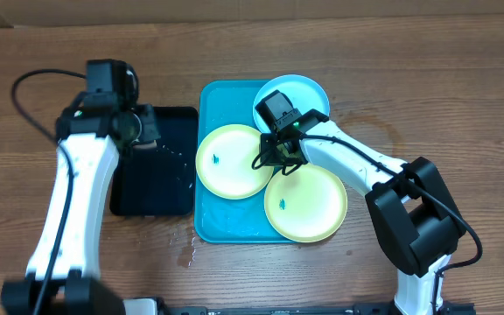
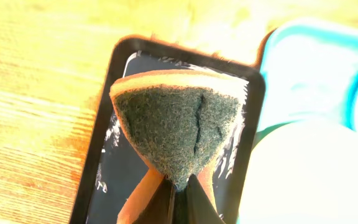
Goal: Clean dirty plates on tray and stack at the side
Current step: 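Lift the sponge with the left gripper and carry it toward the yellow plate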
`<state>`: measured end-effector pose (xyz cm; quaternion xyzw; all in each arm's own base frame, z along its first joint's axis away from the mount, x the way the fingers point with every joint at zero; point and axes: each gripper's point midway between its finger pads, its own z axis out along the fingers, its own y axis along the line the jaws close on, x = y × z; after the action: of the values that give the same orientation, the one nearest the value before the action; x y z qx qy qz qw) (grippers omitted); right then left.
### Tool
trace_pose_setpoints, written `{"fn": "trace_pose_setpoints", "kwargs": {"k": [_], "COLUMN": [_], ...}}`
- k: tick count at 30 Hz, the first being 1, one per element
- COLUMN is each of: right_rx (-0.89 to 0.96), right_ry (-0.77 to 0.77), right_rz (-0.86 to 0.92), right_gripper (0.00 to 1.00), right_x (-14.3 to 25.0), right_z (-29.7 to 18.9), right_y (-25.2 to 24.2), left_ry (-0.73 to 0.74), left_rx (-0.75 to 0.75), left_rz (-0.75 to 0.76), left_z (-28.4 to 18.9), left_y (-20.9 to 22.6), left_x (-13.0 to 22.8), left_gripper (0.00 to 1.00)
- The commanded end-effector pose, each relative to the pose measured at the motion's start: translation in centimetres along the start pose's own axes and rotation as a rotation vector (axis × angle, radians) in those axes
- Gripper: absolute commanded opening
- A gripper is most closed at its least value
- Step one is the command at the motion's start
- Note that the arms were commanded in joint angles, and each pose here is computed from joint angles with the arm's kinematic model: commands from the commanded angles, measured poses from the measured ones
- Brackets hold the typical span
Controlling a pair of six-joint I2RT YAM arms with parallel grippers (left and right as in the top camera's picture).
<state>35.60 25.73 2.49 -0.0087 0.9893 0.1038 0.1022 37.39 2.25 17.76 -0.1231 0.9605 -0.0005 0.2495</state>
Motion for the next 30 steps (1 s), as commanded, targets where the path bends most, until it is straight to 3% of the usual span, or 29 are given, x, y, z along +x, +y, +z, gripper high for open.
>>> {"fn": "trace_pose_setpoints", "kwargs": {"k": [1, 4, 11, 15, 23, 30], "right_rx": [-0.053, -0.059, -0.026, 0.013, 0.053, 0.053], "right_ry": [0.028, 0.033, 0.05, 0.034, 0.016, 0.015], "right_rz": [0.0, 0.0, 0.003, 0.003, 0.007, 0.029], "right_gripper": [0.2, 0.29, 0.28, 0.04, 0.04, 0.04], "right_x": [0.6, 0.7, 1.2, 1.0, 0.7, 0.7], "right_z": [-0.1, -0.1, -0.1, -0.1, -0.1, -0.1], "right_y": [1.0, 1.1, 0.4, -0.3, -1.0, -1.0], "left_ry": [-0.051, -0.02, 0.083, 0.104, 0.095, 0.069], "left_rx": [0.076, 0.102, 0.14, 0.149, 0.184, 0.304], "left_rz": [-0.001, 0.023, 0.078, 0.121, 0.187, 0.227], "left_z": [-2.2, -2.0, -0.3, -0.1, -0.2, -0.5], "left_y": [-1.1, -1.6, -2.9, -3.9, -6.1, -10.3], "left_x": [-0.8, -0.2, 1.8, 2.4, 2.7, 2.7], "left_gripper": [0.04, 0.04, 0.04, 0.04, 0.04, 0.04]}}
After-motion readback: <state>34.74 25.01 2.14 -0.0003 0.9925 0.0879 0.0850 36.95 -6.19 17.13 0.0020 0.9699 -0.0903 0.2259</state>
